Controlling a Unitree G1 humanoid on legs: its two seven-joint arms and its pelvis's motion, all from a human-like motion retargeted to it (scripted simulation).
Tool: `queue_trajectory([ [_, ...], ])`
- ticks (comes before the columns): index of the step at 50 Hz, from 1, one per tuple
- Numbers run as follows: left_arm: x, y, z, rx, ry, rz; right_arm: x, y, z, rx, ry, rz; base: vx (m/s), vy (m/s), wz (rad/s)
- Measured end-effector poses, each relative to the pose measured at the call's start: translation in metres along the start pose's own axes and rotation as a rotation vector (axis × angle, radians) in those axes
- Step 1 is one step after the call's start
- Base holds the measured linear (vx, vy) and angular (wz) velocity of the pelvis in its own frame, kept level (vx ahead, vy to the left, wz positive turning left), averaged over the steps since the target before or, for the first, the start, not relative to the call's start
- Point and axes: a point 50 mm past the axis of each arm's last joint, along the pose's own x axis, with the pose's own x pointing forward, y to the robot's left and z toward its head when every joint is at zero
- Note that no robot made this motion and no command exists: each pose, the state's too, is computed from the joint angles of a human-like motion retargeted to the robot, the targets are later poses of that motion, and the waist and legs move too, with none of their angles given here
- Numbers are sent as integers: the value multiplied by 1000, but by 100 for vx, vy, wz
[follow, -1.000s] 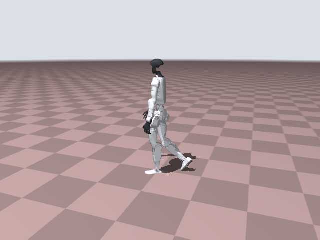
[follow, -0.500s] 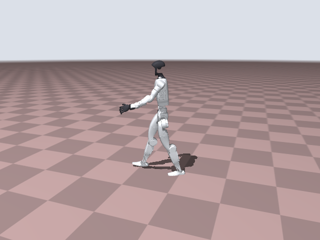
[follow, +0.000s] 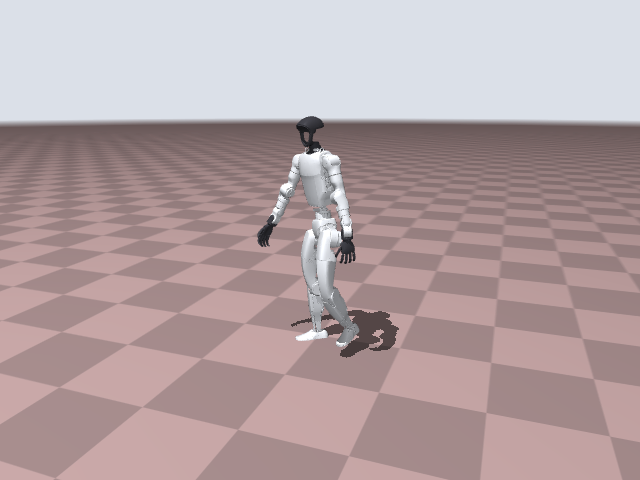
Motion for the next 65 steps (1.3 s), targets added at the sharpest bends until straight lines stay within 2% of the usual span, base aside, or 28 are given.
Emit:
queue_trajectory([
  [8,-4,-5,-30,-356,47,142,1,-38,53,209,-183,-204,32,3,99],
  [15,3,-11,1,-554,-78,66,1,-24,57,129,-219,-115,33,5,135],
  [22,4,-6,31,-522,-176,-37,0,16,16,-45,-99,124,44,11,106],
  [30,0,19,61,-394,-234,-15,-14,49,-53,-33,97,299,43,17,179],
  [38,-17,51,131,-259,-474,171,-22,59,-78,22,136,233,30,6,252],
  [46,-24,35,174,-93,-584,184,-22,49,-80,75,101,133,27,-1,268],
  [53,-15,14,160,-66,-549,156,-18,37,-67,75,42,68,28,-7,200],
  [65,-3,8,95,-130,-422,159,-9,29,-21,163,-122,-20,34,-12,111],
])
